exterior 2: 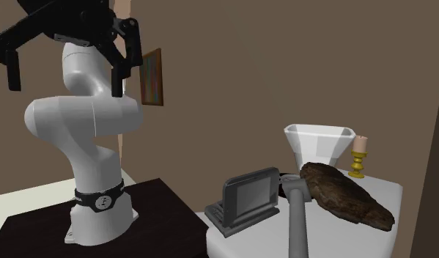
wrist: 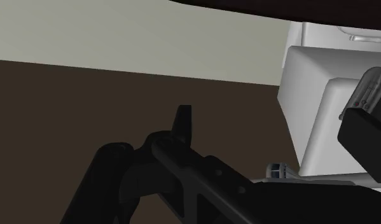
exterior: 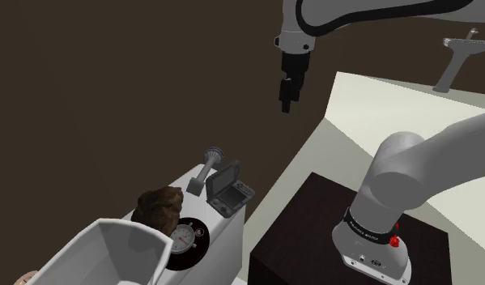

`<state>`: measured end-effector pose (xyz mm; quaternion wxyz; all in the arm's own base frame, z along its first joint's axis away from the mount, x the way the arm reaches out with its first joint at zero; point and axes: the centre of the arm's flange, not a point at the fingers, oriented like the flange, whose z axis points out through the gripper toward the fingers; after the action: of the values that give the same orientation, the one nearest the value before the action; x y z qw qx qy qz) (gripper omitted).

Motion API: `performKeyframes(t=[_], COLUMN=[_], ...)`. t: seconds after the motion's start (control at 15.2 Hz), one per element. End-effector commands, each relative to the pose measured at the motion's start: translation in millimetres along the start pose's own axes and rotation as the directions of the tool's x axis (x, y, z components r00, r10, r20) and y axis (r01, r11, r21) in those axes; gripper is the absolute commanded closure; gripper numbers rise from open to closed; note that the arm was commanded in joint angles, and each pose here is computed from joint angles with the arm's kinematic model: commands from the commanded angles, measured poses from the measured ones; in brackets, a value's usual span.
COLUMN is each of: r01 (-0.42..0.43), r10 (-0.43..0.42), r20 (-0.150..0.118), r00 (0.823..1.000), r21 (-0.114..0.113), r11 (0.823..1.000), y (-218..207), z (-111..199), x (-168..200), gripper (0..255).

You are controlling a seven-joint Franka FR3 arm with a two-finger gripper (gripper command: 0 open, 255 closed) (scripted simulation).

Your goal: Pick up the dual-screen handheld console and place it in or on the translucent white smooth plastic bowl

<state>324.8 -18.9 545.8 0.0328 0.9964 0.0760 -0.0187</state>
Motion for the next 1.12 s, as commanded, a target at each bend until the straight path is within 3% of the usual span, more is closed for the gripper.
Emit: performKeyframes(t=[0.0,0.26,0.53,0.79,1.06], r01=[0.000,0.188,0.370,0.540,0.690], r10=[0.000,-0.186,-0.364,-0.526,-0.666], r20=[0.000,-0.051,-0.107,-0.164,-0.222], r00=[1.000,0.981,0.925,0.835,0.712], r21=[0.000,0.028,0.047,0.054,0.050], r11=[1.000,0.982,0.928,0.840,0.722], y=[0.0,-20.9,-46.6,-76.5,-109.7], z=[0.0,36.6,71.5,104.6,136.2], x=[0.0,20.4,38.1,52.2,62.0], gripper=[0,0,0,0,0])
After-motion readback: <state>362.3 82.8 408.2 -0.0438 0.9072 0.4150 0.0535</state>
